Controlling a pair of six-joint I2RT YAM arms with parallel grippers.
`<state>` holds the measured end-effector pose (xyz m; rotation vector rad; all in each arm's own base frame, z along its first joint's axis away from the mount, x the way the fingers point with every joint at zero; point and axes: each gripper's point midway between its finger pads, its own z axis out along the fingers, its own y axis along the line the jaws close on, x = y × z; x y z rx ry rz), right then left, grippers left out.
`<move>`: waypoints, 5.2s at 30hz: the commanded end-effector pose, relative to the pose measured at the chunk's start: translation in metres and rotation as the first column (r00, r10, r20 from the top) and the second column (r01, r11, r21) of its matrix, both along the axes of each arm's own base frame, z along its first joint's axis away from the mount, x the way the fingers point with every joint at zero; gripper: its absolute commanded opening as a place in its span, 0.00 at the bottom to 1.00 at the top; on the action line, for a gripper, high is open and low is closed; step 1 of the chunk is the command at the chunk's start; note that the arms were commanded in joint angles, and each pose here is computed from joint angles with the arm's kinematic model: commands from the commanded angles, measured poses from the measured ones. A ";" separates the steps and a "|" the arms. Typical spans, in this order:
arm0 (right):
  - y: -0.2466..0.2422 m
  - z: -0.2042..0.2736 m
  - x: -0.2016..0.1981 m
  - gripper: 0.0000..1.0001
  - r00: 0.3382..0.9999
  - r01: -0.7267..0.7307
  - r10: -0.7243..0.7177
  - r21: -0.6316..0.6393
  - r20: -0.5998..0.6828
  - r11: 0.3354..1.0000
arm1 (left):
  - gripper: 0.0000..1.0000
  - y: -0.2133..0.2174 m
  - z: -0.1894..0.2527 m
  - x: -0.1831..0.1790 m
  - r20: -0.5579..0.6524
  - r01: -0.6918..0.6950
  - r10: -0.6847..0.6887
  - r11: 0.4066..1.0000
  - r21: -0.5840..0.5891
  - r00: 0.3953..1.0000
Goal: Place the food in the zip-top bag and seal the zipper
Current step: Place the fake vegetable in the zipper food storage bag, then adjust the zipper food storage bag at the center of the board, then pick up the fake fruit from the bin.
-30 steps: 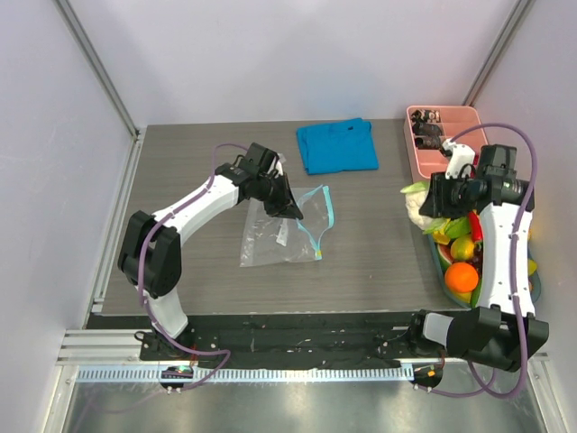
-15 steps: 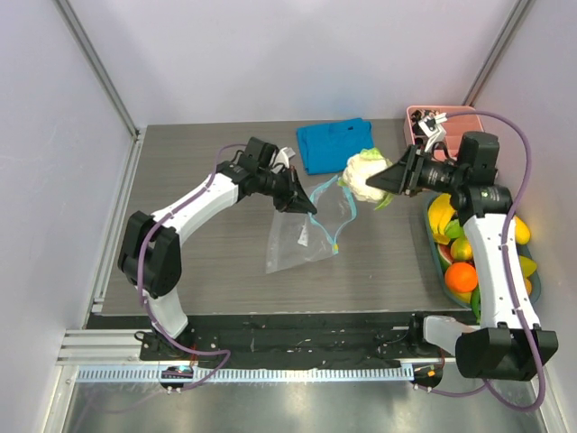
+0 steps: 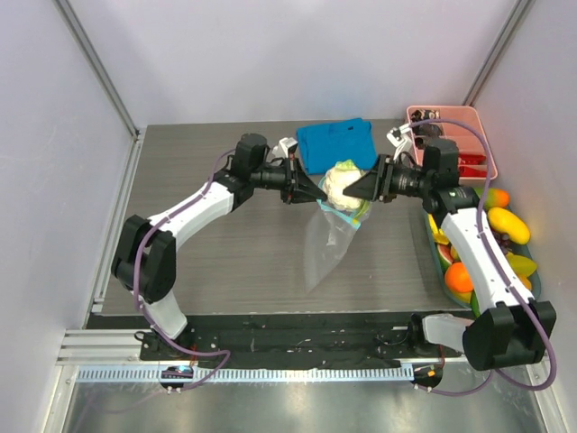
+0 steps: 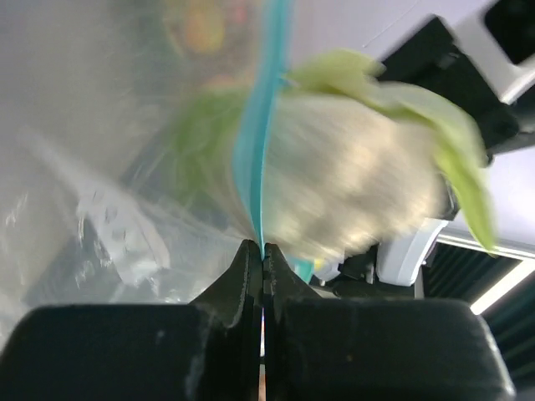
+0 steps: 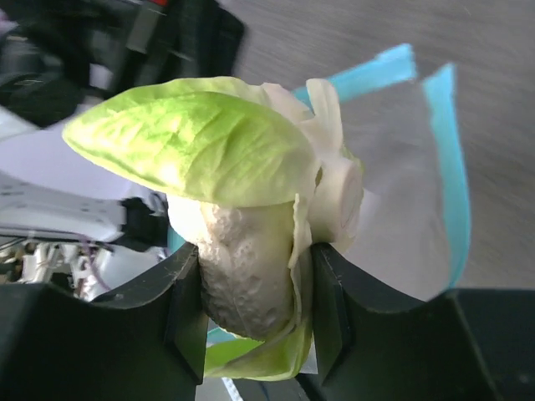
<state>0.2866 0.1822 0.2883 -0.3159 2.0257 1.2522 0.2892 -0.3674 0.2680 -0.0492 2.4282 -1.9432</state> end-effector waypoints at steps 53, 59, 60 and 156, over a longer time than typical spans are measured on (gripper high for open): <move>-0.036 -0.079 -0.004 0.76 0.959 0.121 -0.152 -0.141 -0.238 0.983 | 0.00 0.000 0.054 -0.034 0.146 0.156 -0.126 0.964 -0.217 0.981; -0.042 -0.092 0.010 0.75 0.946 0.177 -0.214 -0.165 -0.244 0.970 | 0.00 0.001 0.056 -0.036 0.153 0.162 -0.130 0.962 -0.220 0.980; -0.043 -0.096 0.012 0.74 0.942 0.184 -0.224 -0.172 -0.252 0.968 | 0.00 0.001 0.056 -0.036 0.150 0.162 -0.130 0.962 -0.219 0.980; -0.441 -0.122 0.010 0.72 0.983 0.096 -0.162 -0.995 0.091 0.026 | 0.00 -0.005 -0.022 -0.050 0.336 0.135 -0.300 0.890 0.436 0.893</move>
